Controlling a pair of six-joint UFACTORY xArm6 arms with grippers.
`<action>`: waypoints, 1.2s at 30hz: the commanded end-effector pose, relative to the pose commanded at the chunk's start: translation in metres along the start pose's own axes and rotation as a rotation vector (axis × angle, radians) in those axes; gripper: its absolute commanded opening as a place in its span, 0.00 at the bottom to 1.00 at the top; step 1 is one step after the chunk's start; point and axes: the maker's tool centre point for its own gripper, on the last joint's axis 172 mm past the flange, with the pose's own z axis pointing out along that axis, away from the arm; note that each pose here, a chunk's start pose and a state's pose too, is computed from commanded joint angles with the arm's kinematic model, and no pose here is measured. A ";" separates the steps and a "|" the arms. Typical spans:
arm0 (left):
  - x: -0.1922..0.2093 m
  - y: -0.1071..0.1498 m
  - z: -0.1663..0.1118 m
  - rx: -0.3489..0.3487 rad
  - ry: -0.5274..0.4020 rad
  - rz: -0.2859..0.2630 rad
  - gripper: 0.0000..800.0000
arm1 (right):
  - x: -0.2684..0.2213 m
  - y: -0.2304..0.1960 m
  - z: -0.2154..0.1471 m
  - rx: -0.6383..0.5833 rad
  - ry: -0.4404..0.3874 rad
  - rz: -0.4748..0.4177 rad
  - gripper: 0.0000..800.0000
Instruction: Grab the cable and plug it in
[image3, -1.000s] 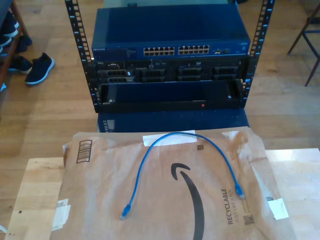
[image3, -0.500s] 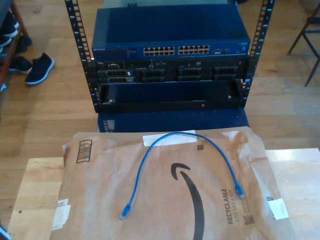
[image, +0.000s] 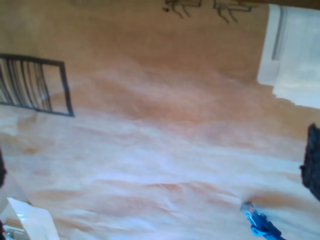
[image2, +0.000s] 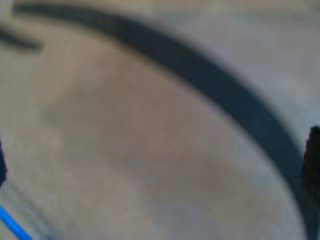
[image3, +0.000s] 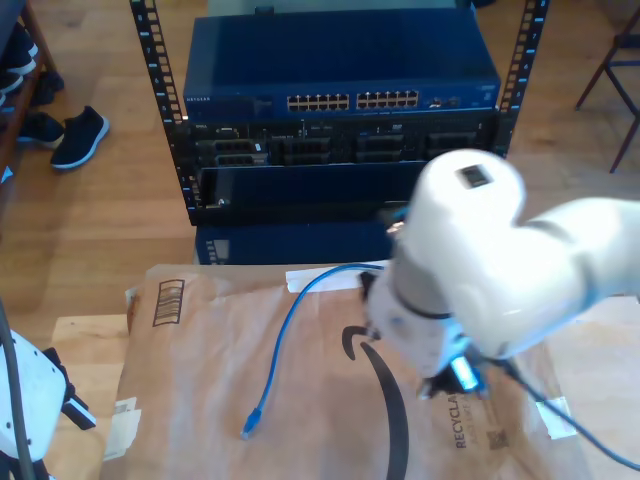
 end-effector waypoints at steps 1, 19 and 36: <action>0.000 0.000 -0.001 -0.001 0.001 -0.006 1.00 | -0.009 -0.009 0.008 0.003 -0.002 -0.021 0.99; -0.010 0.006 0.010 0.024 0.016 0.031 1.00 | -0.051 -0.075 0.066 -0.030 -0.012 -0.095 0.92; -0.009 0.006 0.017 0.048 0.008 0.024 1.00 | -0.053 -0.074 0.077 -0.049 -0.017 -0.264 0.86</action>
